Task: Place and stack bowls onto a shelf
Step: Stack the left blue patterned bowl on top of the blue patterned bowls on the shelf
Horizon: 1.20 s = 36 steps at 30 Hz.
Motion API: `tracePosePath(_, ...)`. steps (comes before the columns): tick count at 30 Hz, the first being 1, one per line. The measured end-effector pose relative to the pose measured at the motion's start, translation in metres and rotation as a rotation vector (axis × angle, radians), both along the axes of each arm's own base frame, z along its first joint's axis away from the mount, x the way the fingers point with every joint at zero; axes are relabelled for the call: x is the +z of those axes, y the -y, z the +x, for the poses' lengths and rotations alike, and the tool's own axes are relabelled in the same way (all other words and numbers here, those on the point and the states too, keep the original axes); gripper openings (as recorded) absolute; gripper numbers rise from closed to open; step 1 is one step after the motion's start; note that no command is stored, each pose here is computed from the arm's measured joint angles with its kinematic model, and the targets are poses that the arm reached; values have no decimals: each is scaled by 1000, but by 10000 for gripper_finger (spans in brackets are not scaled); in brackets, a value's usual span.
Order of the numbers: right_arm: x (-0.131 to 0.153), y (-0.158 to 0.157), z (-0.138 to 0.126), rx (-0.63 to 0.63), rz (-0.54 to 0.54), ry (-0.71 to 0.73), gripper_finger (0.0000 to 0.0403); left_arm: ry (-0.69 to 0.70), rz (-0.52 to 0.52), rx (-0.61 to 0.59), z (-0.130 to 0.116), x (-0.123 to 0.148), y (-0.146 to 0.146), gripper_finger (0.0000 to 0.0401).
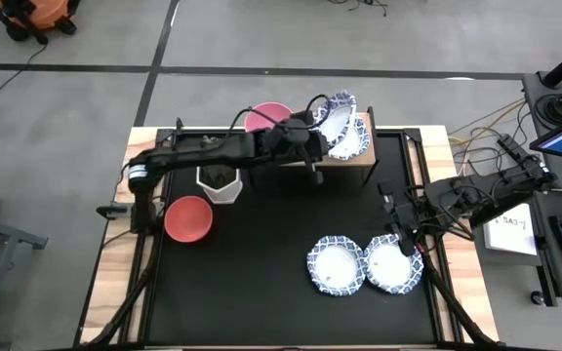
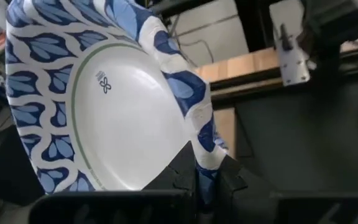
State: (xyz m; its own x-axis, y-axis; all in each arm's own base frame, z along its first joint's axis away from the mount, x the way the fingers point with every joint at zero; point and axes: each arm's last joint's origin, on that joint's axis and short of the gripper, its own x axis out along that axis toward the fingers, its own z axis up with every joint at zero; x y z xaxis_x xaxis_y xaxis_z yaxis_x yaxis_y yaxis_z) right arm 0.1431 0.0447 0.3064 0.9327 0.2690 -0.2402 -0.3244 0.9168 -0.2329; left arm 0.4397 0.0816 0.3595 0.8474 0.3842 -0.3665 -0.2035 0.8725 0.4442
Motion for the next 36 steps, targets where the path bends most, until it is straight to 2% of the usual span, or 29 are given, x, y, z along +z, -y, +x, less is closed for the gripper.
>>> tracePosePath(7, 0, 0, 0, 0, 0, 0, 22, -46, -10, 29, 10, -22, -13, 0)
tracePosePath(16, 0, 0, 0, 0, 0, 0, 22, 3, 5, 49, 16, -24, -21, 6)
tracePosePath(36, 0, 0, 0, -2, 7, -3, 22, 60, -17, 77, 17, -21, -28, 145)
